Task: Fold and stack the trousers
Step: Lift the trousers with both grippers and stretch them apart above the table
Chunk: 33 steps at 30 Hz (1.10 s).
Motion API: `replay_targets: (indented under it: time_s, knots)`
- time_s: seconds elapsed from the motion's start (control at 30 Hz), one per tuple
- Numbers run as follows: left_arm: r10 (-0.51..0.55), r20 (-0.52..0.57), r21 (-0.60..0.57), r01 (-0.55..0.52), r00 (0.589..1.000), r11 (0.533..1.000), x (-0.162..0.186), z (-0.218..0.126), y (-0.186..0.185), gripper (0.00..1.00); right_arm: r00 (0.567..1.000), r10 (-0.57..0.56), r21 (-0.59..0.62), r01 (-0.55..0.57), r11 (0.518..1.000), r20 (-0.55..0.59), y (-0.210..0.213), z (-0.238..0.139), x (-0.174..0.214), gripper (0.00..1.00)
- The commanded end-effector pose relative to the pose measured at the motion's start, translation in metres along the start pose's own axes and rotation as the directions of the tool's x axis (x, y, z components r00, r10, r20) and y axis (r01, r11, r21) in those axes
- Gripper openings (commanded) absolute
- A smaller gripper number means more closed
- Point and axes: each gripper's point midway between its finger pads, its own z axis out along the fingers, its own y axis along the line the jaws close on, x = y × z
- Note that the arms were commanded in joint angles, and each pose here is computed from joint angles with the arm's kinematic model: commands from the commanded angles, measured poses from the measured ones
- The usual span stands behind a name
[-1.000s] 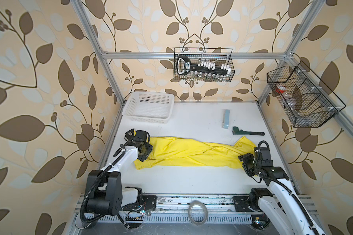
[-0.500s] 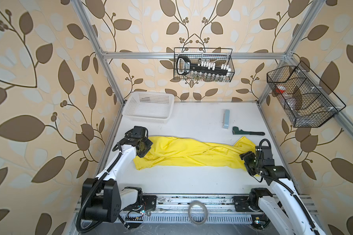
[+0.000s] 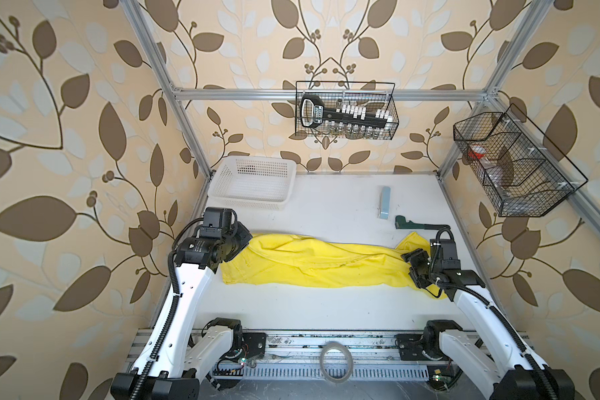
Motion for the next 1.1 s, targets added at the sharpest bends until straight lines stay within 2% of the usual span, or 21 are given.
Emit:
replay_targets:
  time_s: [0.0, 0.17, 0.3, 0.5, 0.6, 0.67, 0.83, 1.07]
  knots:
    - [0.054, 0.064, 0.047, -0.057, 0.996, 0.997, -0.01, -0.027, -0.008, 0.0, 0.998, 0.06, -0.014, -0.06, 0.998, -0.019, 0.001, 0.009, -0.002, 0.69]
    - [0.072, 0.075, 0.052, -0.076, 0.995, 0.996, -0.006, -0.033, -0.004, 0.0, 0.992, 0.111, 0.047, -0.109, 0.993, -0.06, -0.016, 0.026, 0.0, 0.66]
    - [0.09, 0.13, 0.007, -0.092, 0.987, 0.996, -0.01, -0.042, 0.008, 0.0, 0.989, 0.141, 0.098, -0.135, 0.986, -0.055, -0.033, 0.032, 0.0, 0.58]
    - [0.112, 0.162, -0.032, -0.109, 0.98, 0.994, -0.017, -0.043, 0.014, 0.0, 0.988, 0.147, 0.102, -0.141, 0.985, -0.054, -0.039, 0.03, 0.0, 0.34]
    - [0.127, 0.172, -0.048, -0.121, 0.977, 0.991, -0.022, -0.041, 0.013, 0.0, 0.993, 0.117, 0.09, -0.116, 0.989, -0.01, -0.032, 0.017, -0.008, 0.2]
    - [0.141, 0.186, -0.063, -0.131, 0.972, 0.989, -0.027, -0.041, 0.011, 0.0, 0.994, 0.104, 0.075, -0.106, 0.992, 0.02, -0.027, 0.007, -0.015, 0.14]
    - [0.165, 0.212, -0.054, -0.157, 0.963, 0.986, -0.043, -0.039, -0.003, 0.0, 0.994, 0.051, -0.014, -0.05, 0.999, 0.097, 0.003, -0.019, -0.039, 0.01]
    - [0.253, 0.238, -0.029, -0.254, 0.938, 0.967, -0.08, -0.031, -0.049, 0.0, 0.958, -0.103, -0.123, 0.14, 0.982, 0.267, 0.095, -0.063, -0.094, 0.0]
